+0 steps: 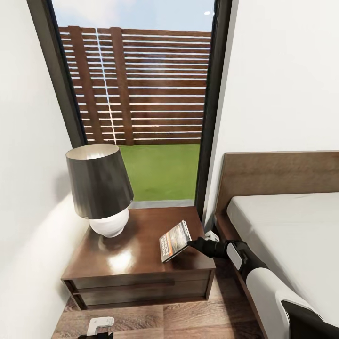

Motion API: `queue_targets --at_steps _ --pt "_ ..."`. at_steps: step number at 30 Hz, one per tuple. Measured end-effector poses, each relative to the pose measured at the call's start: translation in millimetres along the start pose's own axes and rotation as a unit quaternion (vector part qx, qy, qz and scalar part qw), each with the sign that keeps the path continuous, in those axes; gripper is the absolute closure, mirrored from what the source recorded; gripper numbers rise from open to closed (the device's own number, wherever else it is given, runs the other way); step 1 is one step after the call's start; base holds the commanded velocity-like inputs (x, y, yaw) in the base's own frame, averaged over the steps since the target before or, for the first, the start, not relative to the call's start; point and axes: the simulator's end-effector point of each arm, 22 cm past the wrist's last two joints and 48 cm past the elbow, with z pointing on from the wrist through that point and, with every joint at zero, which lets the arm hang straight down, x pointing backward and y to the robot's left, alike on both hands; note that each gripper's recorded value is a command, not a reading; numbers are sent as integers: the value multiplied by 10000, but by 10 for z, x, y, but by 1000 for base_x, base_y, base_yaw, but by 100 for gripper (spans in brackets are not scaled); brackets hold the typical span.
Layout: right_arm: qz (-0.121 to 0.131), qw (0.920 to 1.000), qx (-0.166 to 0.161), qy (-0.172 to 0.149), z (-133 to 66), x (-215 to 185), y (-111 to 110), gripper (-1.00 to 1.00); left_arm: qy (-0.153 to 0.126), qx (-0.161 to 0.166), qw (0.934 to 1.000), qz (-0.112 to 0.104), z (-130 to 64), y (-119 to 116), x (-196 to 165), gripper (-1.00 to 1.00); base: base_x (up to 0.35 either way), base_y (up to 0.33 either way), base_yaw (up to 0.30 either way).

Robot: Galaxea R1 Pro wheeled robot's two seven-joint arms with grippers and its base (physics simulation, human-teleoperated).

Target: In the bedroom, move the book from the bed onto either nightstand, and place the two sandals side by side next to the bed.

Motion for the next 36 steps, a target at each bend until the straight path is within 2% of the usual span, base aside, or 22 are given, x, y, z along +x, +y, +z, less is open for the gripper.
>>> queue_targets --at_steps 3,30,36 --pt "-5 10000 5 2 27 42 -50 100 2 -1 10000 0 50 1 48 -100 0 0 0" --pt "0 10000 0 0 26 41 -48 100 0 1 10000 7 50 -1 47 -100 0 0 0" --pt "2 10000 -2 -1 62 96 -112 100 0 2 10000 13 117 -1 111 -100 0 0 0"
